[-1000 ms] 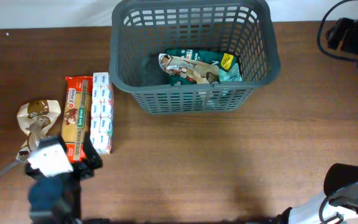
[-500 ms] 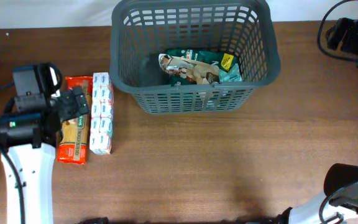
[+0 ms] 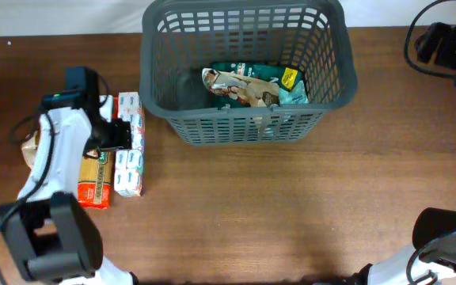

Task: Pack container
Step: 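Reach the left gripper to the row of white tissue packs, grasp, then lift the tissue packs with the left gripper into the basket, release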

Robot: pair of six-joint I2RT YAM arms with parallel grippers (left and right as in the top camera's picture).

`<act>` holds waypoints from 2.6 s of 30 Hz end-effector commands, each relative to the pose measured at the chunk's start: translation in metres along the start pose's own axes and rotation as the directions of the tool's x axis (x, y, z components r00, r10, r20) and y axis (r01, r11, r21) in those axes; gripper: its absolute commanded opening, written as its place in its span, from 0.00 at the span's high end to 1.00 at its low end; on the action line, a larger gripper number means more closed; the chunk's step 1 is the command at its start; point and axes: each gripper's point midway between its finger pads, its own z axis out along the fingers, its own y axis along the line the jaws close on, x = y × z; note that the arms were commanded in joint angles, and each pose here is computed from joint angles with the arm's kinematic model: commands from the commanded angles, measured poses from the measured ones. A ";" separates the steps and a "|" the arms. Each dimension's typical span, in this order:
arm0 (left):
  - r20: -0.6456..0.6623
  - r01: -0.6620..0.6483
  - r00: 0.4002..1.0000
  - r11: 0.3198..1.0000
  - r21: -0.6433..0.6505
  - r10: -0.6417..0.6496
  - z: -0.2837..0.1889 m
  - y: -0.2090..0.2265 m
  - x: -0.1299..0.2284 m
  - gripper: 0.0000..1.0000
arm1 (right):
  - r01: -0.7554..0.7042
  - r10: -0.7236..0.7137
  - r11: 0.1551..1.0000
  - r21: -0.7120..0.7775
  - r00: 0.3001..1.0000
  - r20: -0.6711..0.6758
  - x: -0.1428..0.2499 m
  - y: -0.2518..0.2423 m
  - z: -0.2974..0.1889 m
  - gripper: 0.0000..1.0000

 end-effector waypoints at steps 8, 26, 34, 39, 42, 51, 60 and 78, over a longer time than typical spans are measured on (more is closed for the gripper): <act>-0.120 -0.075 0.990 0.997 0.030 0.078 0.064 -0.025 -0.001 0.17 | -0.001 0.001 1.000 -0.006 1.000 -0.007 0.001 0.001 0.002 0.01; -0.123 -0.079 0.989 0.996 0.030 0.082 -0.012 -0.018 -0.041 0.98 | -0.001 0.001 1.000 -0.006 1.000 -0.007 0.001 0.001 0.002 0.01; 0.476 -0.111 0.870 0.992 -0.068 0.130 -0.227 -0.004 -0.130 0.98 | -0.001 0.001 1.000 -0.006 1.000 -0.007 0.001 0.001 0.002 0.01; 0.703 -0.382 0.538 0.878 -0.289 0.465 -0.333 -0.067 -0.140 0.98 | -0.001 0.001 1.000 -0.006 1.000 -0.007 0.001 0.001 0.002 0.01; 0.722 -0.586 0.279 0.707 -0.395 0.633 -0.358 -0.142 -0.133 0.98 | -0.001 0.001 1.000 -0.006 1.000 -0.007 0.001 0.001 0.002 0.01; 0.469 -0.895 0.031 0.233 -0.381 0.883 -0.227 -0.268 -0.122 0.99 | -0.001 0.001 1.000 -0.006 1.000 -0.007 0.001 0.001 0.002 0.01; 0.349 -0.946 0.147 0.235 -0.225 0.926 -0.123 -0.288 -0.130 0.17 | -0.001 0.001 1.000 -0.006 1.000 -0.007 0.001 0.001 0.002 0.01; 0.618 -0.475 0.491 0.783 -0.402 0.615 -0.378 -0.047 -0.031 0.00 | -0.001 0.001 1.000 -0.006 1.000 -0.007 0.001 0.001 0.002 0.01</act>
